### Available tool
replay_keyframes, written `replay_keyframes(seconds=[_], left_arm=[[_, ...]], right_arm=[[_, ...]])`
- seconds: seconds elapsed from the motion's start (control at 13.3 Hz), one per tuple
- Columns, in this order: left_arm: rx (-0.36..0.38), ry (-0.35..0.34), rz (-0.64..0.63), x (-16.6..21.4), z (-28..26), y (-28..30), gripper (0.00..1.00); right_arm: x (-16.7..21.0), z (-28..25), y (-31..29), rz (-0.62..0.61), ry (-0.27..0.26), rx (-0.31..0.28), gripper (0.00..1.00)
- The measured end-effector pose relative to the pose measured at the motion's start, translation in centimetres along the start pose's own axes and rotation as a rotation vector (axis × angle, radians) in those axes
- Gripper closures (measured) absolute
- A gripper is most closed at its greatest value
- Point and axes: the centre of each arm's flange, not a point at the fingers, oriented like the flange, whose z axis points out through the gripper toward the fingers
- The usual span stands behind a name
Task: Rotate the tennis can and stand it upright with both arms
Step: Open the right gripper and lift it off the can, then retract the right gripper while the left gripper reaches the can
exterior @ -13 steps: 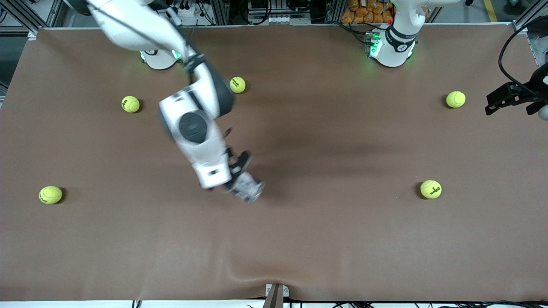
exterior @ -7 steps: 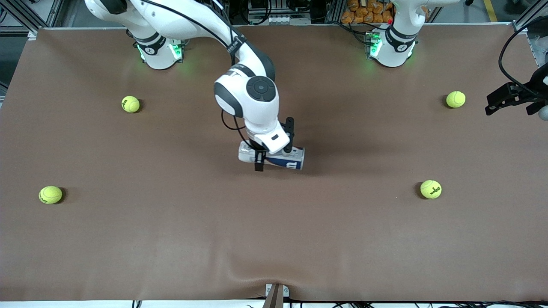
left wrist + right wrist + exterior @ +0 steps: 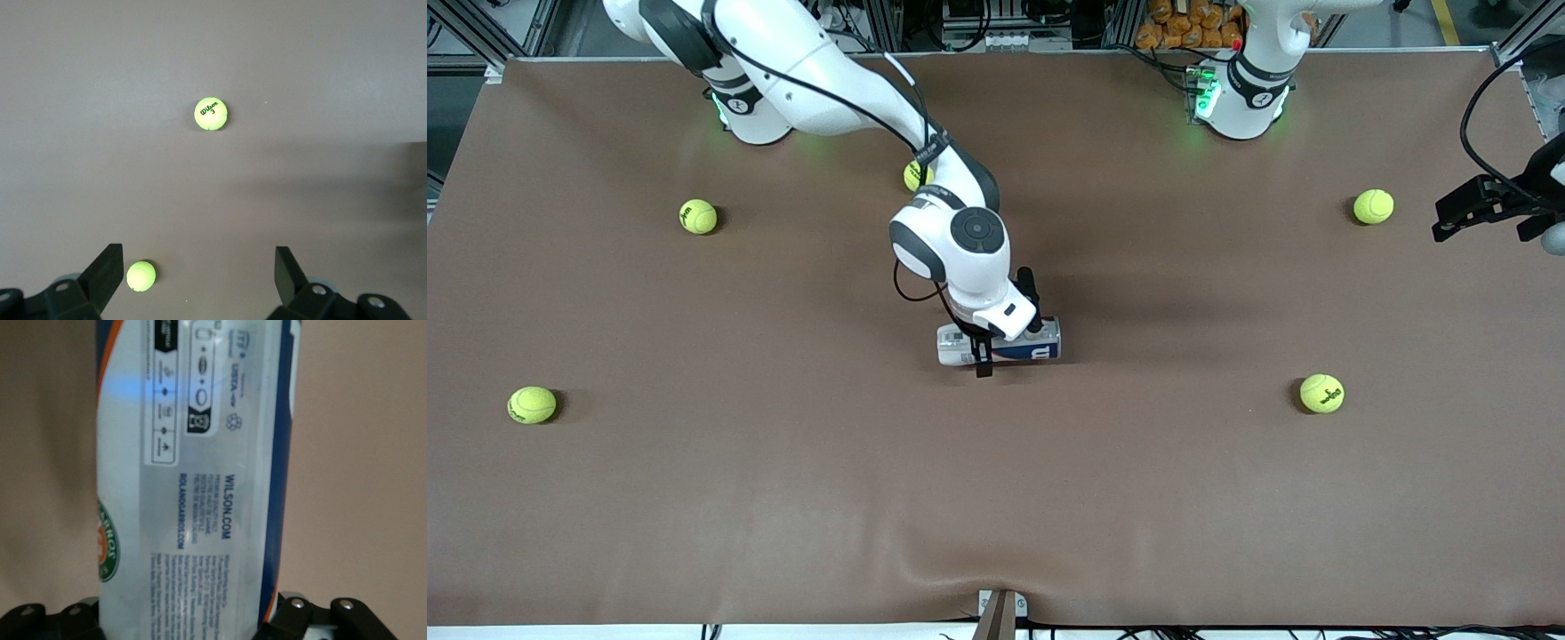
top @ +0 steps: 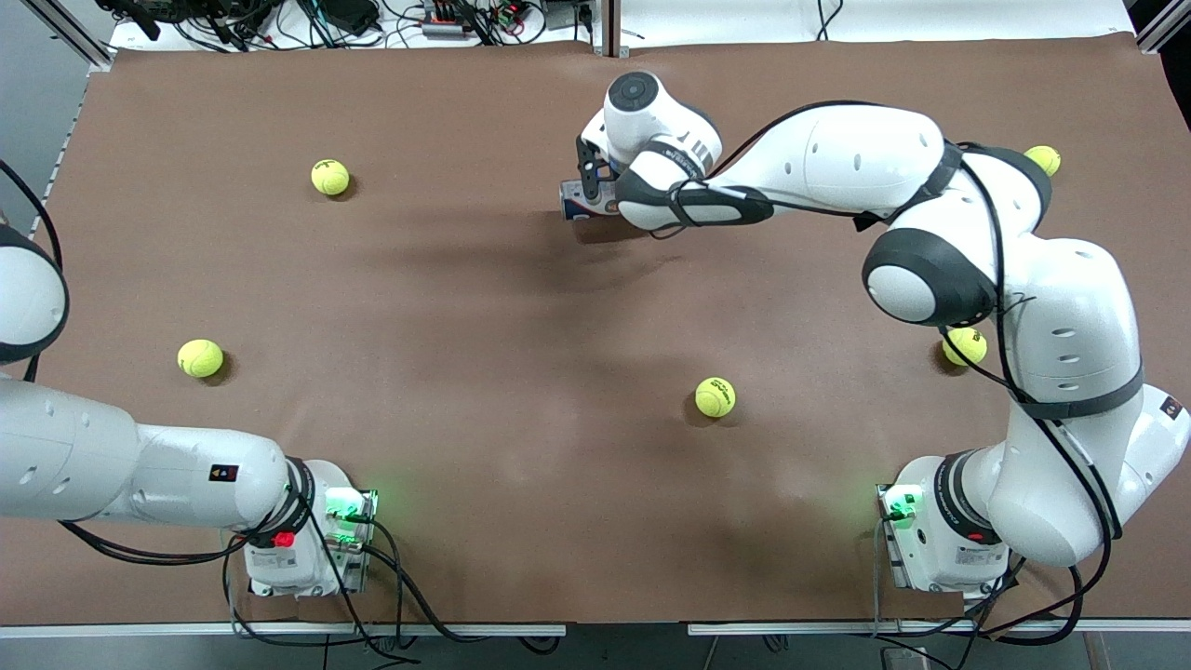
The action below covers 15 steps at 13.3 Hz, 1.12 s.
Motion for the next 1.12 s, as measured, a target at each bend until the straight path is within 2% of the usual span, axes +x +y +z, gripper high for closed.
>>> replay_keyframes(seconds=[0.07, 0.3, 0.45, 0.67, 0.97, 1.12], left_arm=[[0.000, 0.000, 0.000, 0.0, 0.0, 0.0, 0.00], [0.000, -0.001, 0.000, 0.0, 0.0, 0.0, 0.00], [0.000, -0.001, 0.000, 0.0, 0.1, 0.0, 0.00], [-0.016, -0.011, 0.001, 0.0, 0.3, 0.3, 0.00], [-0.166, -0.049, -0.011, 1.0, 2.4, 1.5, 0.00], [-0.275, -0.085, -0.035, 2.1, 4.5, 1.8, 0.00]], right_arm=[[0.0, 0.5, -0.1, -0.004, -0.001, 0.000, 0.30], [0.1, -0.5, 0.5, 0.000, 0.007, -0.018, 0.00], [0.1, -2.7, 1.2, 0.005, 0.005, -0.026, 0.00], [-0.2, -9.1, 1.9, 0.044, -0.017, -0.030, 0.00], [-3.2, -18.6, 2.9, 0.273, -0.058, -0.046, 0.00], [-7.3, -21.9, 4.5, 0.443, -0.080, -0.056, 0.00]])
